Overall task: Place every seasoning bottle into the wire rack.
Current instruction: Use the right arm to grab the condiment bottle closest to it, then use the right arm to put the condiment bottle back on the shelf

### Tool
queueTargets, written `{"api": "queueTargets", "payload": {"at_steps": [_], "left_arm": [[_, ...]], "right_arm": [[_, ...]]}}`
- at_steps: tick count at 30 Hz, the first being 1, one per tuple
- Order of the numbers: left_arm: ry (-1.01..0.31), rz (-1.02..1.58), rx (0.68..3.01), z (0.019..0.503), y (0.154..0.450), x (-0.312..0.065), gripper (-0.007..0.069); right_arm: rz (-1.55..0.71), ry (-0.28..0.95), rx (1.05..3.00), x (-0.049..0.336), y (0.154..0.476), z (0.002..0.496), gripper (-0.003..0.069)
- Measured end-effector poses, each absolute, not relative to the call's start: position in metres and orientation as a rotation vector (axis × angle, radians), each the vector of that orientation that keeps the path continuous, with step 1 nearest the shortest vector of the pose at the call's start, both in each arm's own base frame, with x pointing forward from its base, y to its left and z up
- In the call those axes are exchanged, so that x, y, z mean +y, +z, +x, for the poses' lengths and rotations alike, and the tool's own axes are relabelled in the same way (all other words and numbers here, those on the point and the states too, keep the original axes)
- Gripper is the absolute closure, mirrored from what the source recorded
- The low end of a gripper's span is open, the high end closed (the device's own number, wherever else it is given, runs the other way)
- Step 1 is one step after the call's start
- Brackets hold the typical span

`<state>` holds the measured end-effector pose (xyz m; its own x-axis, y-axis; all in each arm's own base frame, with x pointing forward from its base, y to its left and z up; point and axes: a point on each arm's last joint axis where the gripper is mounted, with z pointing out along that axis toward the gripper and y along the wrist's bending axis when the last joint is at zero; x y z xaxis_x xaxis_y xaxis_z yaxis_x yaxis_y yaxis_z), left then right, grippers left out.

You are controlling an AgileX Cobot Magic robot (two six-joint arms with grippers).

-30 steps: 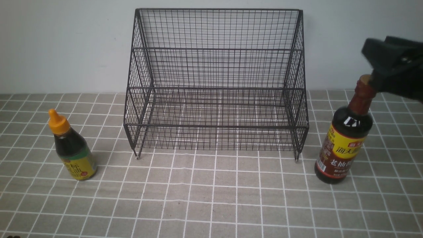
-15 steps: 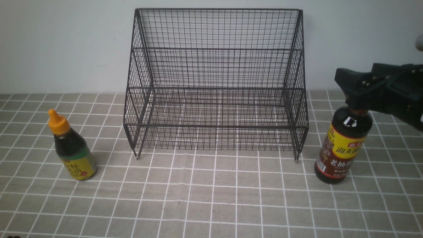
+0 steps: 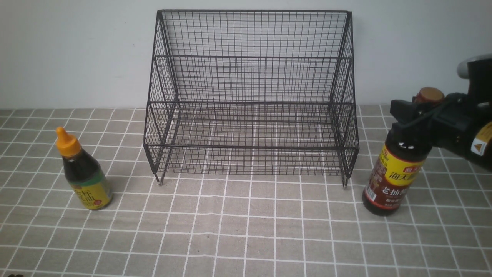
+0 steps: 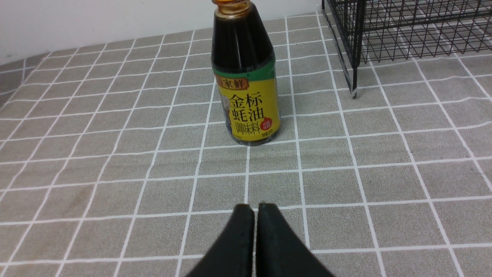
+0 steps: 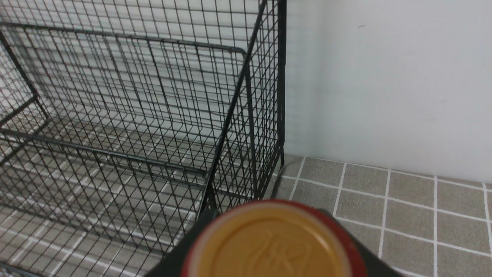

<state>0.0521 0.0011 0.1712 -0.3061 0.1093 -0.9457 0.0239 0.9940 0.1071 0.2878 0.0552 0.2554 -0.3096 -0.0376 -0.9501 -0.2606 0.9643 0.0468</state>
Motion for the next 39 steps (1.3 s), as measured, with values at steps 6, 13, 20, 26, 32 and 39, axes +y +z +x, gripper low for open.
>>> {"api": "queueTargets", "payload": {"at_steps": [6,13,20,26,32,39], "left_arm": [[0.085,0.096,1.881,0.052,0.171,0.001,0.0632],[0.085,0.096,1.881,0.052,0.171,0.001,0.0632],[0.085,0.096,1.881,0.052,0.171,0.001,0.0632],[0.085,0.096,1.881,0.052,0.171,0.001,0.0632],[0.085,0.096,1.881,0.052,0.171,0.001,0.0632],[0.085,0.096,1.881,0.052,0.171,0.001,0.0632]], "right_arm": [[-0.255,0.162,1.786,0.050,0.295,0.269,0.0390],[-0.345,0.131,1.496,0.060,0.380,0.259,0.0390],[-0.368,0.195,1.427,0.082,0.407,0.284,0.0390],[-0.380,0.272,1.435,0.106,0.402,0.326,0.0391],[-0.407,0.319,1.397,0.125,0.392,0.370,0.0391],[-0.419,0.336,1.388,0.135,0.380,0.397,0.0391]]}}
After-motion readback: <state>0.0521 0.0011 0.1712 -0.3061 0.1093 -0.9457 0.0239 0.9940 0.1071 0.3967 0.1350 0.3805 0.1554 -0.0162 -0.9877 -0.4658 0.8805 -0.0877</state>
